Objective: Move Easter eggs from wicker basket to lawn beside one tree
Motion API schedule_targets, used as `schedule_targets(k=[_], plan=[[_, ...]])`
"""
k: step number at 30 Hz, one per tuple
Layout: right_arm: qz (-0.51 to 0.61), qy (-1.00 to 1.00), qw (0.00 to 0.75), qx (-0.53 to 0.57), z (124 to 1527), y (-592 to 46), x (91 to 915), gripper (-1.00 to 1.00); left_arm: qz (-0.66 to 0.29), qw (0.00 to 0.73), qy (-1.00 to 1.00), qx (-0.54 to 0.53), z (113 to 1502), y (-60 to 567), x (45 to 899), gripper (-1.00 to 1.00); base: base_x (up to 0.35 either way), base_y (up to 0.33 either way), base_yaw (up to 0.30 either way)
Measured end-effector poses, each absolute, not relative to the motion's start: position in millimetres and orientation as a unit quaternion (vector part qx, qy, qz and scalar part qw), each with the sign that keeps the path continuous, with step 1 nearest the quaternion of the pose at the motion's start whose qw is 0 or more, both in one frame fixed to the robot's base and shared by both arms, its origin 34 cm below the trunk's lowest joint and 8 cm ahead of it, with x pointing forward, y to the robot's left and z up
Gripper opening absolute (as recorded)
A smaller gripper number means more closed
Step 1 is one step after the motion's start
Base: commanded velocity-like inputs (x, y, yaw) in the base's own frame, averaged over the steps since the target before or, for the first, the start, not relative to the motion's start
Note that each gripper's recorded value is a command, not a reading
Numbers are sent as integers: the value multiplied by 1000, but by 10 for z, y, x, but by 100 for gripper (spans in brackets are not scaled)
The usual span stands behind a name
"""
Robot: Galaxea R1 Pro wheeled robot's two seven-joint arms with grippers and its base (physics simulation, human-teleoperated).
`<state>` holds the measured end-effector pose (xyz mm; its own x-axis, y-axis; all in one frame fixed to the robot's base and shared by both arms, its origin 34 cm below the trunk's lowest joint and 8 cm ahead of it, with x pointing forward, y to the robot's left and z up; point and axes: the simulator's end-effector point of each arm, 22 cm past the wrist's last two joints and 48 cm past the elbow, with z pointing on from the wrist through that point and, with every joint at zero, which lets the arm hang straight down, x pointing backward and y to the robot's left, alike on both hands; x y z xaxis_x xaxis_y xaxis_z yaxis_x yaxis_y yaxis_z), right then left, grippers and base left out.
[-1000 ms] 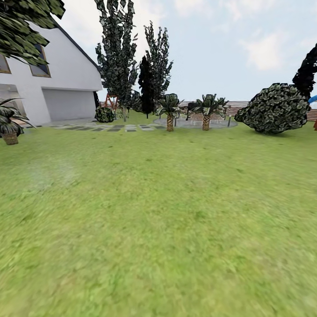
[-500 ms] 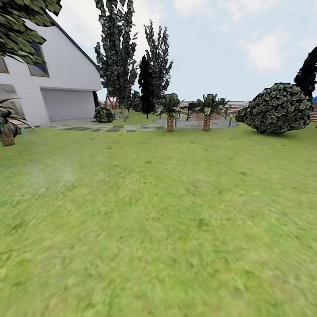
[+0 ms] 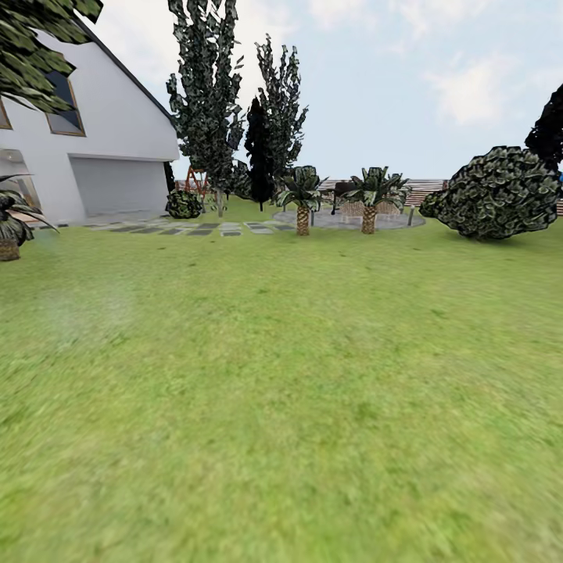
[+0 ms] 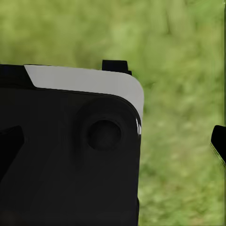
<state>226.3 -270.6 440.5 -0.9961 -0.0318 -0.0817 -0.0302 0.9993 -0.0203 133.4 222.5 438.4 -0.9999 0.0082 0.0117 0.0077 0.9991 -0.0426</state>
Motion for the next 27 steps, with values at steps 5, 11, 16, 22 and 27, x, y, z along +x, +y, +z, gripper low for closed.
schedule_targets(k=[5, 11, 16, 22, 27], plan=[[-10, 999, 41, -15, 4405, -2706, 2263, 100, 21, 6, -1000, -4, 4384, 2225, 1336, 100, 340, 0, 0], [-10, 999, 41, -15, 4405, -2706, 2263, 100, 21, 6, -1000, -4, 4384, 2225, 1337, 100, 340, 0, 0], [-10, 999, 41, -15, 4405, -2706, 2263, 100, 21, 6, -1000, -4, 4384, 2225, 1337, 100, 340, 0, 0], [-10, 999, 41, -15, 4405, -2706, 2263, 100, 21, 6, -1000, -4, 4384, 2225, 1336, 100, 340, 0, 0], [-10, 999, 41, -15, 4405, -2706, 2263, 100, 21, 6, -1000, -4, 4384, 2225, 1333, 100, 340, 0, 0]])
